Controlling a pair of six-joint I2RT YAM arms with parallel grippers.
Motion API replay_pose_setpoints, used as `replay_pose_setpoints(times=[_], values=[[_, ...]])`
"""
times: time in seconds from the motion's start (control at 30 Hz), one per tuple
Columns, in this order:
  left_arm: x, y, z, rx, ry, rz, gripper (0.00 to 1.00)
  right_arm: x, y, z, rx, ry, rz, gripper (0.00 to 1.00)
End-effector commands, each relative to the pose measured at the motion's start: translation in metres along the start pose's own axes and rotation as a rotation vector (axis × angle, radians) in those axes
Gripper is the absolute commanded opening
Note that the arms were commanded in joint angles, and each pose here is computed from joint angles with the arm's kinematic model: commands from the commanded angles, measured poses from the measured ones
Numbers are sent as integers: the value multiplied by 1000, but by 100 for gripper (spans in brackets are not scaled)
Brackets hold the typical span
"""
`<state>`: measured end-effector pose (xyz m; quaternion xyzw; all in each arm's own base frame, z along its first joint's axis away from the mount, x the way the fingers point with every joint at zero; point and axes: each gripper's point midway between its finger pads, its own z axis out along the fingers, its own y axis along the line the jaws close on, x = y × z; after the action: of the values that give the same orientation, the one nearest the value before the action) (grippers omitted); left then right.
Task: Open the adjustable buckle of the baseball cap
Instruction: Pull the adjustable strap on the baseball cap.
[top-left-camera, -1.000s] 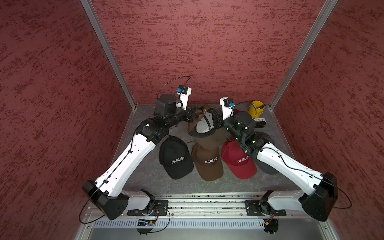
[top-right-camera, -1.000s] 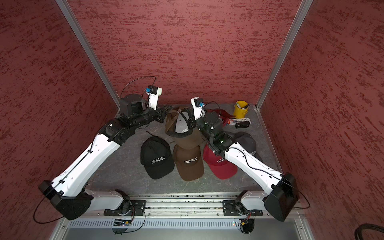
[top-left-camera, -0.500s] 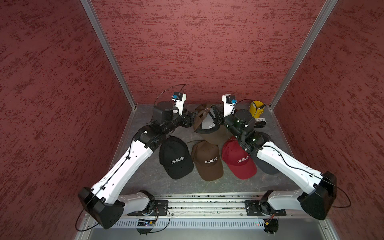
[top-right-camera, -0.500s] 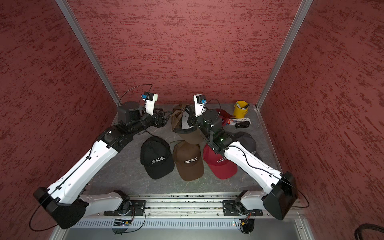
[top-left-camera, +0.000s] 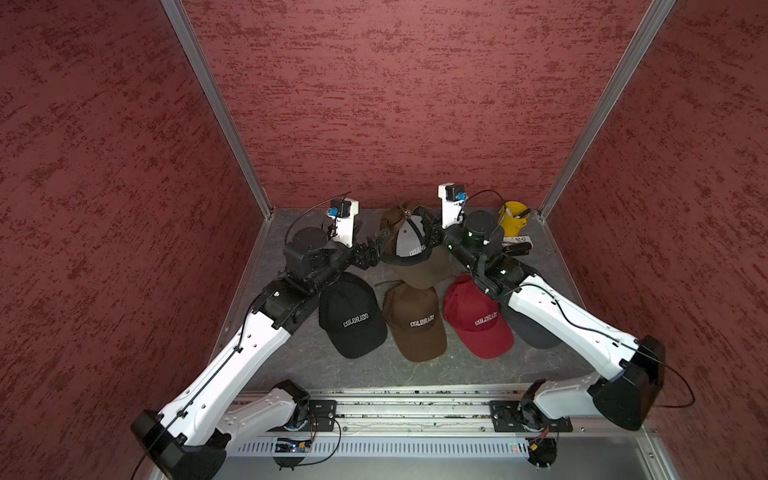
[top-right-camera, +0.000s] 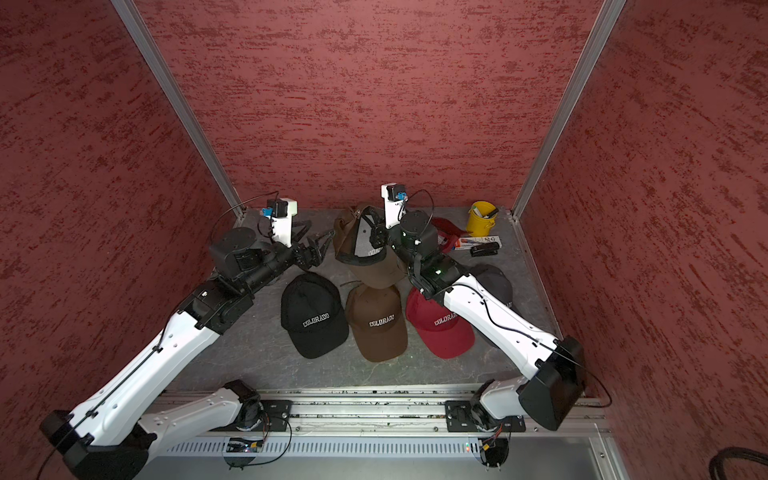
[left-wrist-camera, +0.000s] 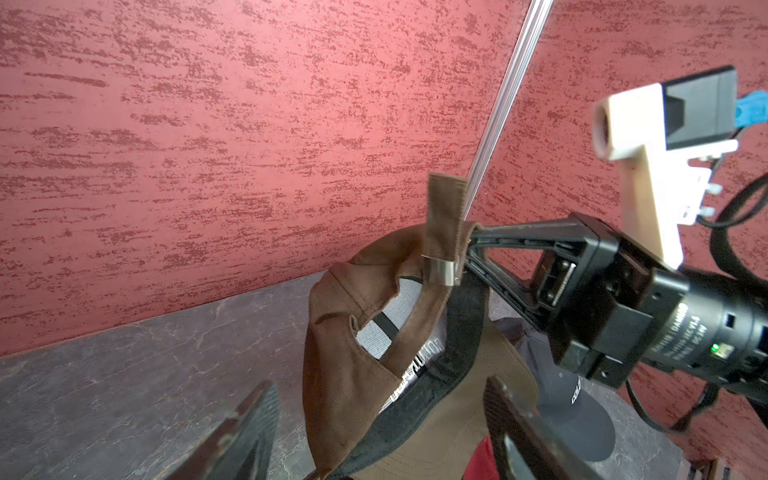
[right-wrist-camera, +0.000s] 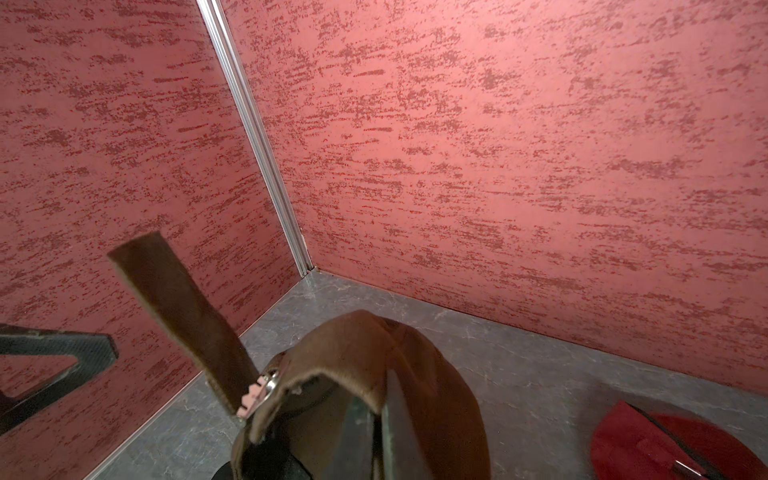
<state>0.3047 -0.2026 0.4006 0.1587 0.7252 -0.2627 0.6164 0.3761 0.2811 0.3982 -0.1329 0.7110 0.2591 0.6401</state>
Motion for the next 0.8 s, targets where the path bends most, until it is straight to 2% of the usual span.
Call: replay_pose_setpoints(times=[0.0, 0.1, 0.23, 0.57, 0.7, 0.77], values=[[-5, -18, 2, 57, -26, 92, 79, -18, 8, -2, -43, -31, 22, 0], [3, -35, 13, 98, 10, 179, 79, -18, 11, -2, -56, -29, 23, 0], [7, -40, 29, 100, 33, 234, 79, -19, 13, -3, -68, -31, 29, 0], [17, -20, 61, -14, 69, 309, 77, -22, 18, -13, -103, -43, 33, 0], [19, -14, 65, -40, 68, 325, 73, -21, 21, -16, -123, -39, 27, 0], [22, -13, 66, -41, 76, 330, 68, -20, 20, -17, -122, -37, 25, 0]])
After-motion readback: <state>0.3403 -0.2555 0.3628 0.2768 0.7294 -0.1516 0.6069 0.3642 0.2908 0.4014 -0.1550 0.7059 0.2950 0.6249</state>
